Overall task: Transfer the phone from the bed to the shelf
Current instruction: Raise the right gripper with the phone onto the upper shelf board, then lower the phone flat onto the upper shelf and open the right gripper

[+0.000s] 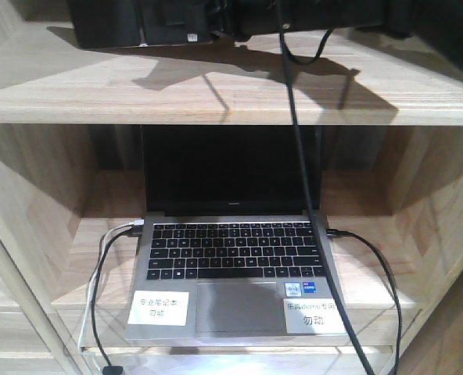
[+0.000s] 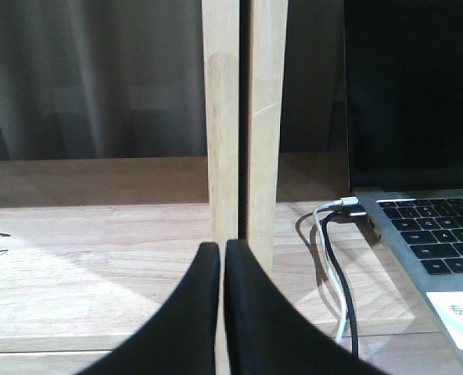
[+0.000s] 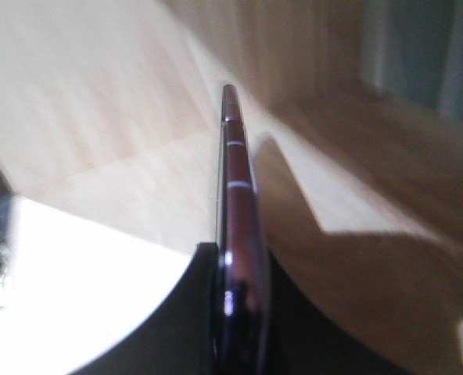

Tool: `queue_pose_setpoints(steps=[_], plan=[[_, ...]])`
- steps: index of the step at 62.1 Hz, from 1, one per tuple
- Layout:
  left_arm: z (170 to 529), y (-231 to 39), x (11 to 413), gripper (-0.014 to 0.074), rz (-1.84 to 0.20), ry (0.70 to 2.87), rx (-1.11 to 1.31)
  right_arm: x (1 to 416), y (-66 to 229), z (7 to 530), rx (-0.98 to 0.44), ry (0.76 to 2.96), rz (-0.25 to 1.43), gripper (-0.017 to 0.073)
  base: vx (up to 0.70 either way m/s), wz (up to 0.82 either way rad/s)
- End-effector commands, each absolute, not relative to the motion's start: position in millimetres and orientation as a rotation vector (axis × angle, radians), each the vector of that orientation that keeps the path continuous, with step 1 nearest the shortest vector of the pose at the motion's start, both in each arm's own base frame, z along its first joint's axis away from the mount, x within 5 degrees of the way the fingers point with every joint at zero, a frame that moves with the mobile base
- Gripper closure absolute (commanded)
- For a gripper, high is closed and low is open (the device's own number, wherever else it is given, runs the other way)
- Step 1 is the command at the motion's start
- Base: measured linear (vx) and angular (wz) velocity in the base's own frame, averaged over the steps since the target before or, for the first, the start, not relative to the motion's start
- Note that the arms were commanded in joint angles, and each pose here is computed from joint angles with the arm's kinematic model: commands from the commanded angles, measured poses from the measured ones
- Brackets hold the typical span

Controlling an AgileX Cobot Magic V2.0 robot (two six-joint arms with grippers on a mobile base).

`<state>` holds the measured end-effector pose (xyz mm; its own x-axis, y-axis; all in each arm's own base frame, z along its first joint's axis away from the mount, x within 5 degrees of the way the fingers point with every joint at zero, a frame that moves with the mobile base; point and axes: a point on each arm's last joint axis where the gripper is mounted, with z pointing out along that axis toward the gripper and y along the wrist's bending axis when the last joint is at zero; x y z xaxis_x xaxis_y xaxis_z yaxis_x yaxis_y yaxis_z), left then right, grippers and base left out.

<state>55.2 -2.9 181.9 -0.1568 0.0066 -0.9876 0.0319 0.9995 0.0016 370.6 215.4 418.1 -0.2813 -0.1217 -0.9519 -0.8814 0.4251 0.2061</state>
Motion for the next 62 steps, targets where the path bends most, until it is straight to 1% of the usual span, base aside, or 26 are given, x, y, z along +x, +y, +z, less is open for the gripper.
queue_pose_setpoints(steps=[1, 15, 23, 29, 33, 34, 46, 49, 54, 62], plan=[[188, -2, 56, 0.0593, -0.028, 1.652, 0.014, 361, 209, 448, -0.843, 1.606, 0.947, 0.0564, 0.00, 0.00], [188, -2, 56, 0.0593, -0.028, 1.652, 0.014, 367, 211, 439, -0.843, 1.626, 0.940, 0.0556, 0.00, 0.00], [188, -2, 56, 0.0593, -0.028, 1.652, 0.014, 368, 211, 438, -0.841, 1.628, 0.940, 0.0512, 0.00, 0.00], [188, -2, 56, 0.0593, -0.028, 1.652, 0.014, 368, 211, 439, -0.832, 1.625, 0.933, 0.0439, 0.00, 0.00], [188, -2, 56, 0.0593, -0.028, 1.652, 0.014, 369, 211, 439, -0.825, 1.624, 0.929, 0.0351, 0.00, 0.00], [188, -2, 56, 0.0593, -0.028, 1.652, 0.014, 369, 210, 439, -0.824, 1.624, 0.928, 0.0340, 0.00, 0.00], [188, -2, 56, 0.0593, -0.028, 1.652, 0.014, 372, 209, 441, -0.781, 1.627, 0.920, 0.0027, 0.00, 0.00], [188, -2, 56, 0.0593, -0.028, 1.652, 0.014, 373, 208, 441, -0.759, 1.628, 0.916, -0.0024, 0.00, 0.00], [188, -2, 56, 0.0593, -0.028, 1.652, 0.014, 375, 207, 442, -0.747, 1.626, 0.904, -0.0080, 0.00, 0.00], [188, -2, 56, 0.0593, -0.028, 1.652, 0.014, 376, 206, 440, -0.761, 1.632, 0.864, -0.0079, 0.00, 0.00]])
